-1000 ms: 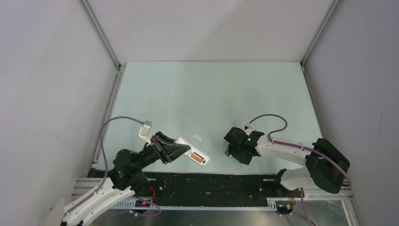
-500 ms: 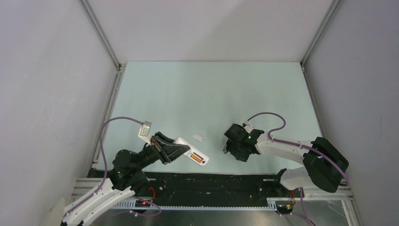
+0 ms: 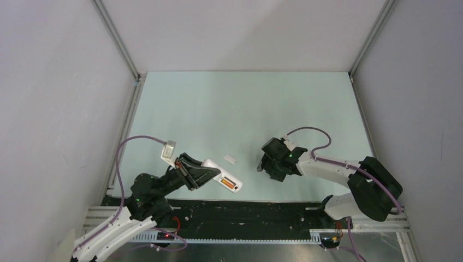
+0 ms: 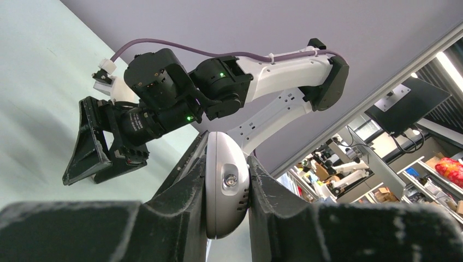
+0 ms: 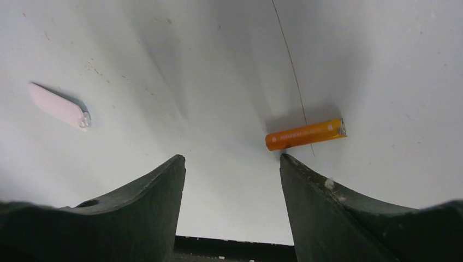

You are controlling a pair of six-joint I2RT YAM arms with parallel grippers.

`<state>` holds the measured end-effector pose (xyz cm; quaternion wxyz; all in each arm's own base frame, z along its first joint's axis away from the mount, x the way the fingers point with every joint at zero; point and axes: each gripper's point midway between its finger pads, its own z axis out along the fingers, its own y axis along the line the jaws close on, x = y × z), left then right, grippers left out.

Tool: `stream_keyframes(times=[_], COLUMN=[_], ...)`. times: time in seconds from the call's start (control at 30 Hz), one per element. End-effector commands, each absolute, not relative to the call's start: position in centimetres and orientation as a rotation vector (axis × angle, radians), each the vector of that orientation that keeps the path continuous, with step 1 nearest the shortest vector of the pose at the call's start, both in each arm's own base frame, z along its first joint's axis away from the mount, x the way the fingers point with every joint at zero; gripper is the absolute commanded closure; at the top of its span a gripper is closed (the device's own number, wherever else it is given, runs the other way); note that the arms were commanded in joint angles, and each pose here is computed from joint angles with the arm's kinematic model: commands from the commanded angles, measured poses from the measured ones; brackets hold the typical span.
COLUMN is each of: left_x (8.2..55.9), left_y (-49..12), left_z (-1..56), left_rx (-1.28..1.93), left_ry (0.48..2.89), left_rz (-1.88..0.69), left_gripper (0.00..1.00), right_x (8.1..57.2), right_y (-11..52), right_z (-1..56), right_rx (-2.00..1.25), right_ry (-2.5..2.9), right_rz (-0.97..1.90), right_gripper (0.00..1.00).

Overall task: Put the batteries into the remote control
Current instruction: Adjust the battery at the center of the board.

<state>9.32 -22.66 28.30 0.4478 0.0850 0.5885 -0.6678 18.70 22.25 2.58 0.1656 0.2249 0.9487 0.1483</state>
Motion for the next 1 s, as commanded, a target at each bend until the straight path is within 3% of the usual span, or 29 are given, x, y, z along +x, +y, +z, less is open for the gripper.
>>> stream_keyframes(times=[0.0, 0.2, 0.53, 0.73, 0.97], left_x=[9.2, 9.2, 9.2, 9.0, 9.0], left_y=[-22.2, -22.2, -22.3, -22.2, -22.1], left_z=[29.9, 29.9, 30.1, 30.3, 30.5], left_rx=[0.204, 0.205, 0.210, 0.212, 0.209], left_ry=[1.396, 1.401, 1.402, 1.396, 1.389], left_rz=[-1.663, -1.661, -1.662, -1.668, -1.668], left_gripper=[1.00, 1.00, 1.00, 1.00, 1.00], right_x=[19.6, 20.6, 23.5, 22.8, 23.0], right_y=[21.5, 22.1, 20.7, 18.5, 19.3], right_z=[1.9, 4.2, 12.6, 10.3, 7.5], right_rx=[0.613, 0.507, -0.013, -0.276, -0.310], right_ry=[2.683, 2.609, 2.413, 2.635, 2.716], right_rz=[0.380, 0.468, 0.590, 0.551, 0.545], right_gripper=[0.32, 0.32, 0.33, 0.31, 0.27])
